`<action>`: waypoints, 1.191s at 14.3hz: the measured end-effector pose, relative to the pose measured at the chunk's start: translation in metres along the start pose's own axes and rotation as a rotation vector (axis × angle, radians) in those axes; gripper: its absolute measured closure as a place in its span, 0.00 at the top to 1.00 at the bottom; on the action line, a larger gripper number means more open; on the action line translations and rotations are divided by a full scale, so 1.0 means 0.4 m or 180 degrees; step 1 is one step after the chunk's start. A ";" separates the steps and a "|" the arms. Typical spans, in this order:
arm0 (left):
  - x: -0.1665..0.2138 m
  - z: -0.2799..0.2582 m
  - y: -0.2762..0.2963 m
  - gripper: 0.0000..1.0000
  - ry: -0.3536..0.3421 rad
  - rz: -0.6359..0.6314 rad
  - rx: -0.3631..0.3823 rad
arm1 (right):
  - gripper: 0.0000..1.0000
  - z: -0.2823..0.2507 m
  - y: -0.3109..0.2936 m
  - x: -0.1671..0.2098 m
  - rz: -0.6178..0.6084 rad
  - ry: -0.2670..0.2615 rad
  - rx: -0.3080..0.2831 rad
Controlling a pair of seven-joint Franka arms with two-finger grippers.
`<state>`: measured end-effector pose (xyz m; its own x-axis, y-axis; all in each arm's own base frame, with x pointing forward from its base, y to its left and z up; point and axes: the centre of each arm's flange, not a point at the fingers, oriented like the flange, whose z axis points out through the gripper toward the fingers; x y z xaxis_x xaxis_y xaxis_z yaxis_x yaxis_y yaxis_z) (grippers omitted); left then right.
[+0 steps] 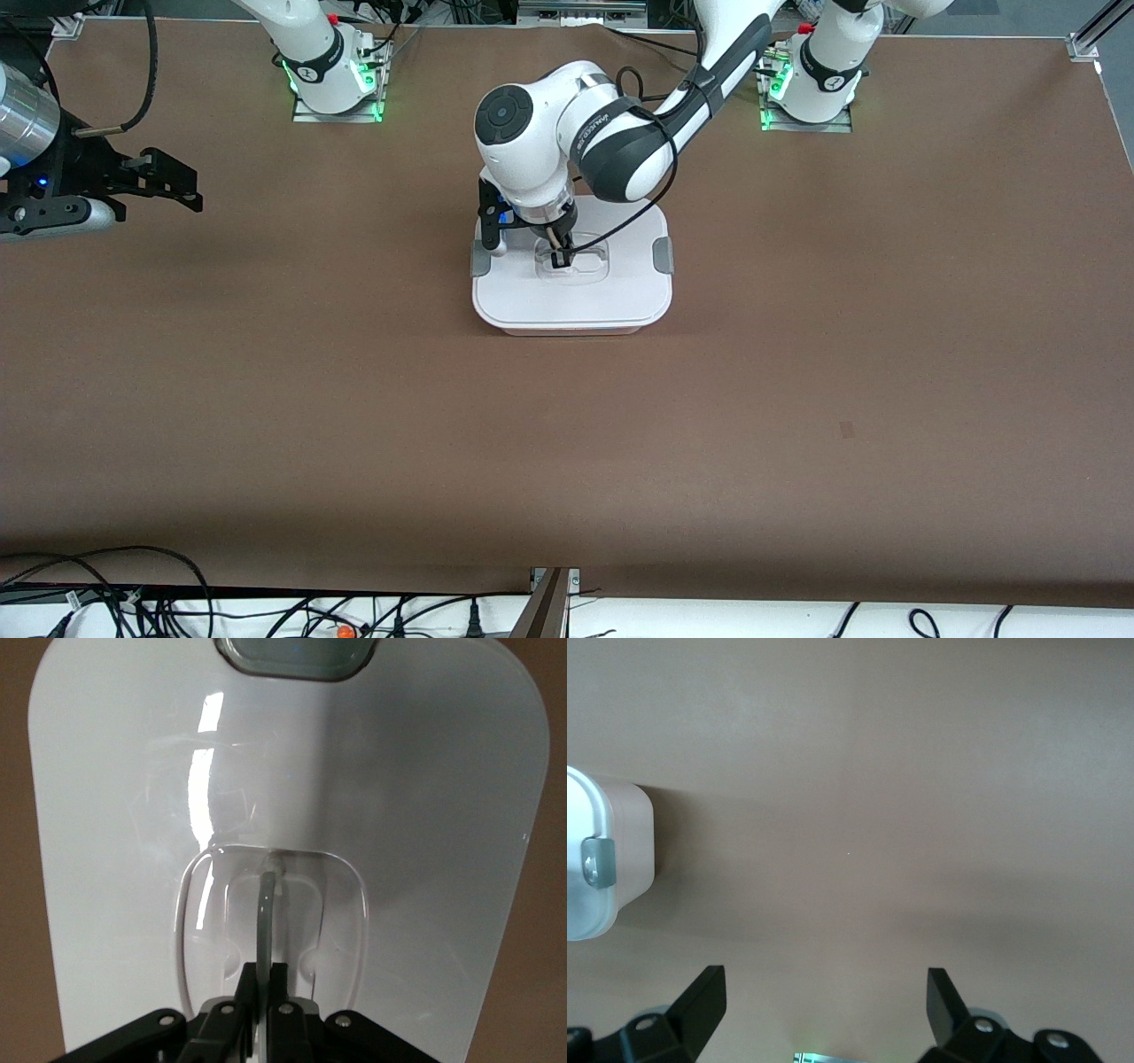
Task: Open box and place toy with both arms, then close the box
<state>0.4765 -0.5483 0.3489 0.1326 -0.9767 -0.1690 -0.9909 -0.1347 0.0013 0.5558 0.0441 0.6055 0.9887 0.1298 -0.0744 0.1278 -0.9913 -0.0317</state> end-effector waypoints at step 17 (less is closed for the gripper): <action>-0.328 -0.140 -0.395 1.00 0.0197 -0.0998 0.0073 | 1.00 -0.014 0.002 0.014 0.0002 0.0149 -0.0018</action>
<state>0.6171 -0.4084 0.4260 0.4320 -0.8966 -0.0975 -0.9018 -0.4275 -0.0636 0.5618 0.0438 0.6107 0.9914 0.1282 -0.0276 0.1275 -0.9915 -0.0261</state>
